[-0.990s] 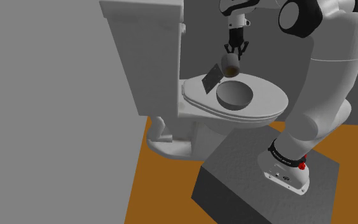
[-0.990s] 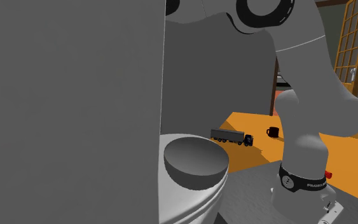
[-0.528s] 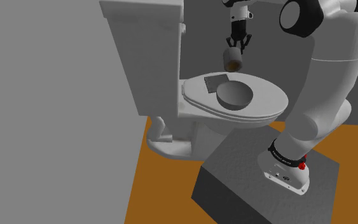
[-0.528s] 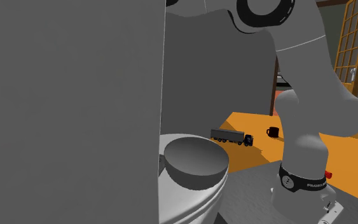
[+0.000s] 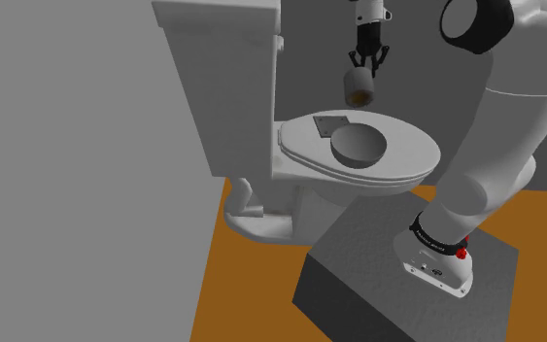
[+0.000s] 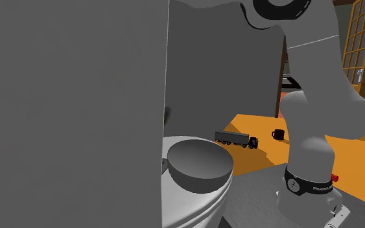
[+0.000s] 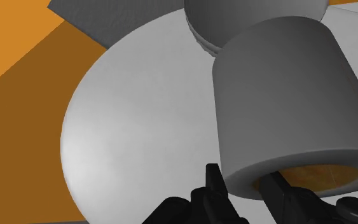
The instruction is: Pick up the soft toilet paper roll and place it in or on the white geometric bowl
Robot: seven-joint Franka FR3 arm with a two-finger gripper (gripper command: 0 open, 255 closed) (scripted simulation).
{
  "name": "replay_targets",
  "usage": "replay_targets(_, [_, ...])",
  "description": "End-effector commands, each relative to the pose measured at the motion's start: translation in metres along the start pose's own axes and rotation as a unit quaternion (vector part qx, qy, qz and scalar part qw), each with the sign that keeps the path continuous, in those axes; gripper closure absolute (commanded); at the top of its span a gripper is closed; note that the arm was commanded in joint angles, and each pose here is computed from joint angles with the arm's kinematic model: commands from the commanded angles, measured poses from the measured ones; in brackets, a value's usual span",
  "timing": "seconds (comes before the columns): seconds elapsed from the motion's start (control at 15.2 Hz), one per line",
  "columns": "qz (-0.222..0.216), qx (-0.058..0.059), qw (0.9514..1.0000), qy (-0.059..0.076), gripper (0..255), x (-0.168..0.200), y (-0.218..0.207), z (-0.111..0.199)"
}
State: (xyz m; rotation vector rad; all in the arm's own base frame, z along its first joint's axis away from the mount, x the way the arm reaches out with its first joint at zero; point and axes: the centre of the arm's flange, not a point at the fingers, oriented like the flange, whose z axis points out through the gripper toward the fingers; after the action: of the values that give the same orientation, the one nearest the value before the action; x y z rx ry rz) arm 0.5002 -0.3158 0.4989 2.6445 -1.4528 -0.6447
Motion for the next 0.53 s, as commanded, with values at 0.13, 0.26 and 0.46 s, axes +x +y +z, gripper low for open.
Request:
replay_targets(0.13, [0.0,0.0,1.0,0.0,255,-0.053,0.007,0.014])
replay_targets(0.26, [0.0,0.0,1.0,0.0,255,-0.078,0.01,0.021])
replay_targets(0.46, [0.0,0.0,1.0,0.0,255,-0.116,0.015,0.032])
